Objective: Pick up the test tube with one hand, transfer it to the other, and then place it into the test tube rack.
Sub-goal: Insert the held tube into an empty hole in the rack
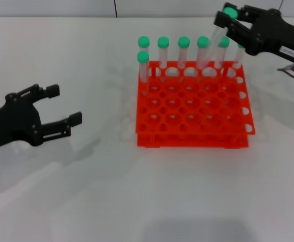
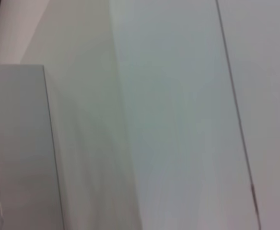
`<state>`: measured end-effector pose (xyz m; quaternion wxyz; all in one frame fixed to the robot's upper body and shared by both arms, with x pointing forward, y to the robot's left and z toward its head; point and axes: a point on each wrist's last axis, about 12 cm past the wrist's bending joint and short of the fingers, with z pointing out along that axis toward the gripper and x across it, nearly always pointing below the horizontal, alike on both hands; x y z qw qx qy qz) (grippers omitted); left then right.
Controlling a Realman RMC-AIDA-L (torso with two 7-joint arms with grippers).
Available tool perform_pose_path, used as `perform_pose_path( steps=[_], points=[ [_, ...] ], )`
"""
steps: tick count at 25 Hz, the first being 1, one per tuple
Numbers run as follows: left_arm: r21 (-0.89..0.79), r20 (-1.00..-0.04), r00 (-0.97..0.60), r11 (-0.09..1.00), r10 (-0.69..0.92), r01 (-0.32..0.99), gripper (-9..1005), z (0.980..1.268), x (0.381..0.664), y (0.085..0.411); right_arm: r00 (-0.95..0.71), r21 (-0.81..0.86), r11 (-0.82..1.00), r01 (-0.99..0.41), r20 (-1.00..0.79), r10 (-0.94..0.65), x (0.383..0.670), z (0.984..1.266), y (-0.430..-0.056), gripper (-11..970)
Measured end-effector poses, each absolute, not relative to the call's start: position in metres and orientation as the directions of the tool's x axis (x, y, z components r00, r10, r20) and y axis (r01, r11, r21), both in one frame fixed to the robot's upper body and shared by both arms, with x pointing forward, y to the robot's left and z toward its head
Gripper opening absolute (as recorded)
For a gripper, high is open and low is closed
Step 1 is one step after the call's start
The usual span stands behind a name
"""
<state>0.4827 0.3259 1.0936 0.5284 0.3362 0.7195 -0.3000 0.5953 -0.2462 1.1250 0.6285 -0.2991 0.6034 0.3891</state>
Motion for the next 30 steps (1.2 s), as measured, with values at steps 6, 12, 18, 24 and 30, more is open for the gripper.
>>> perform_pose_path(
  steps=[6, 12, 18, 24, 30],
  points=[
    [-0.085, -0.963, -0.223, 0.613, 0.152, 0.785, 879, 1.079, 0.472, 0.331, -0.013, 0.050, 0.481, -0.875, -0.997, 0.080, 0.605, 1.128, -0.221, 287],
    [-0.104, -0.965, -0.231, 0.637, 0.120, 0.764, 879, 1.071, 0.466, 0.336, 0.003, 0.022, 0.458, -0.889, -0.999, 0.054, 0.611, 1.128, -0.198, 290],
    [-0.118, -0.966, -0.238, 0.646, 0.102, 0.755, 879, 1.068, 0.463, 0.339, -0.007, 0.015, 0.435, -0.901, -1.000, 0.020, 0.612, 1.126, -0.182, 293],
    [-0.129, -0.965, -0.245, 0.652, 0.090, 0.747, 879, 1.066, 0.459, 0.341, -0.020, 0.015, 0.439, -0.899, -1.000, -0.006, 0.615, 1.123, -0.173, 295],
    [-0.139, -0.965, -0.252, 0.658, 0.079, 0.740, 879, 1.063, 0.456, 0.342, -0.027, 0.007, 0.453, -0.892, -0.999, -0.038, 0.618, 1.121, -0.166, 298]
  ],
)
